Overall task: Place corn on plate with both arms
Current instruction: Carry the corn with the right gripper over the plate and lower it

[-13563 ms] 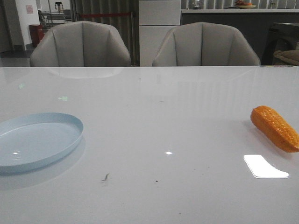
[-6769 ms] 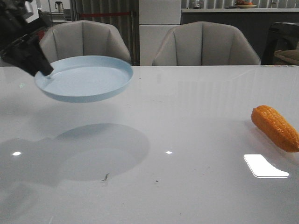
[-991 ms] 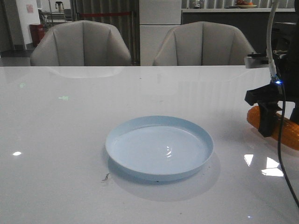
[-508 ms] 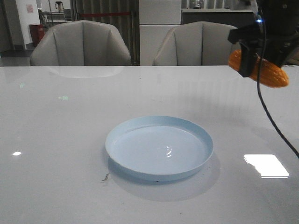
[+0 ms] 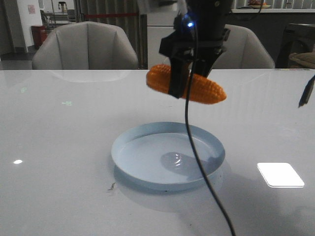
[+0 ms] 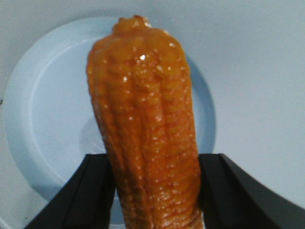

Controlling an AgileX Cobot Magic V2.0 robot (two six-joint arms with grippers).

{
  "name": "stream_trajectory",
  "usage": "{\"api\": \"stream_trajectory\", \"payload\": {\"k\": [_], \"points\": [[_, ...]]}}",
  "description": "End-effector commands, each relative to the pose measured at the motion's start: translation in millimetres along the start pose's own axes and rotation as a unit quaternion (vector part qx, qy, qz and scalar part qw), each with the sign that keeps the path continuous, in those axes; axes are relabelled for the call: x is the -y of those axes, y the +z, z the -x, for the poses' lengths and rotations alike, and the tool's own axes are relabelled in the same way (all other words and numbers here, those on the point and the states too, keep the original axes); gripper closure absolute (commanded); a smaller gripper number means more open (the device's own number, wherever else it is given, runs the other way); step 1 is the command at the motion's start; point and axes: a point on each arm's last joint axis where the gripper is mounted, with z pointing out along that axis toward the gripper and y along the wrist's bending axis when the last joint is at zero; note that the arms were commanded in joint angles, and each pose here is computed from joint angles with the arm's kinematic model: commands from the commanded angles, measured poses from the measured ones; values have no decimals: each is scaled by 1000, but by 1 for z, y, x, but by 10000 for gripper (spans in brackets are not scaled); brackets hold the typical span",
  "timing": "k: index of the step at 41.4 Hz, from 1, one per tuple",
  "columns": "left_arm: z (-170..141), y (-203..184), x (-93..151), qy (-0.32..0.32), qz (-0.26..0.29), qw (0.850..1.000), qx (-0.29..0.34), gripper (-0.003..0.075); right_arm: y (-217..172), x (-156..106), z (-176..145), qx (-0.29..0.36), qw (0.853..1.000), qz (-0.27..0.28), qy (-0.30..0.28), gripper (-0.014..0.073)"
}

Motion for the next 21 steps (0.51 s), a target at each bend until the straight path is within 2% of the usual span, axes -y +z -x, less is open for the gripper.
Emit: {"api": "stream_trajectory", "payload": {"k": [1,15,19,21], "points": [[12,-7,1,-3,1,999,41,391,-16,-9,8,21,1000,-3,-20,479],[12,-7,1,-3,0,999,40,391,37,-13,8,-35,999,36,-11,470],[12,-7,1,-3,0,999,39,391,42,-13,7,-40,998,38,-11,408],[11,-7,1,-3,0,999,38,391,42,-13,7,-39,998,38,-11,342]]}}
